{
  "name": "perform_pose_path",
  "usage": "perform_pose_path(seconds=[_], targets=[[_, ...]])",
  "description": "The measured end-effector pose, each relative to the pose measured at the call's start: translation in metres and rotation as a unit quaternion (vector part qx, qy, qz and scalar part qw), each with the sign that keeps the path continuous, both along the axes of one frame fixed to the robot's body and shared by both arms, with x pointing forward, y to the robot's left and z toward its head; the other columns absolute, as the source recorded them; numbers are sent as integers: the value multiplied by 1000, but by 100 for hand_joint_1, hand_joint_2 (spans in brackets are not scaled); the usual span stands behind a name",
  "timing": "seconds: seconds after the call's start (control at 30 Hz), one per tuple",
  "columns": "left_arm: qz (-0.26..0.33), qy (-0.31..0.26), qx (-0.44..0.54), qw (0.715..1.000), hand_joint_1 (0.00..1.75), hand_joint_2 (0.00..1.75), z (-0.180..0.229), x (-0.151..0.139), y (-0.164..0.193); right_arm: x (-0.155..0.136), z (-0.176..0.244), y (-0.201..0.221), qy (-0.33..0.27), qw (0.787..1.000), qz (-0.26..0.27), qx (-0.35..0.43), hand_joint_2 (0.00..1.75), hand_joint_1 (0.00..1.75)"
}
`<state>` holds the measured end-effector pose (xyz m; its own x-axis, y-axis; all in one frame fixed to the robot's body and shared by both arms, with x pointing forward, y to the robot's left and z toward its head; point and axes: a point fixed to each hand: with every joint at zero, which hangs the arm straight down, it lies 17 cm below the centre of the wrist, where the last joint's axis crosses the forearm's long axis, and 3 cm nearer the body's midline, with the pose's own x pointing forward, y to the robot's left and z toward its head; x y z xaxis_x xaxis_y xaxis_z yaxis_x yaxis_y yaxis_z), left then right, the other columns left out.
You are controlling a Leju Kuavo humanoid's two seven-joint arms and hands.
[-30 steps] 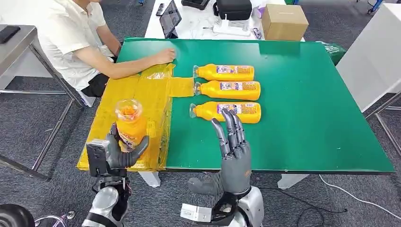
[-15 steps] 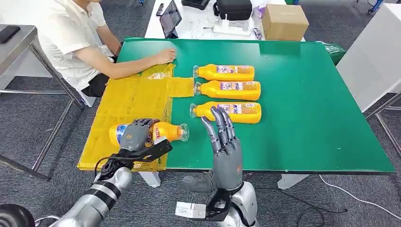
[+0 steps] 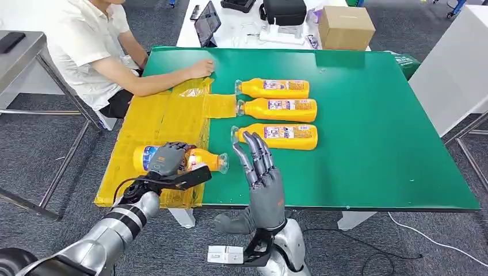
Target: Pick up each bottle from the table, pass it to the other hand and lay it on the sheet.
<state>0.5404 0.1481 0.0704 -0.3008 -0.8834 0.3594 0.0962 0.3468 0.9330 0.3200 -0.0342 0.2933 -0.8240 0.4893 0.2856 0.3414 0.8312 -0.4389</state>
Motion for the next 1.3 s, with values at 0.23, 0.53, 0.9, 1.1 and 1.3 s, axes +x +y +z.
perform_pose_path(seconds=[0.23,0.53,0.9,1.1,1.3], targets=[[-13,7,4,1000,0,175,-4,-1,-4,2,-3,1,8,1000,4,5,0,0],[-87,42,-59,994,0,175,3,-35,-55,9,-25,-3,47,999,7,15,0,0],[-186,24,-208,960,0,175,56,-94,-111,12,-41,-5,68,998,4,12,0,0],[-117,24,-390,913,0,175,91,-97,-92,12,-48,-9,83,996,3,21,0,0],[-42,128,-567,813,0,175,71,-81,-71,10,-44,-10,88,995,13,45,0,0]])
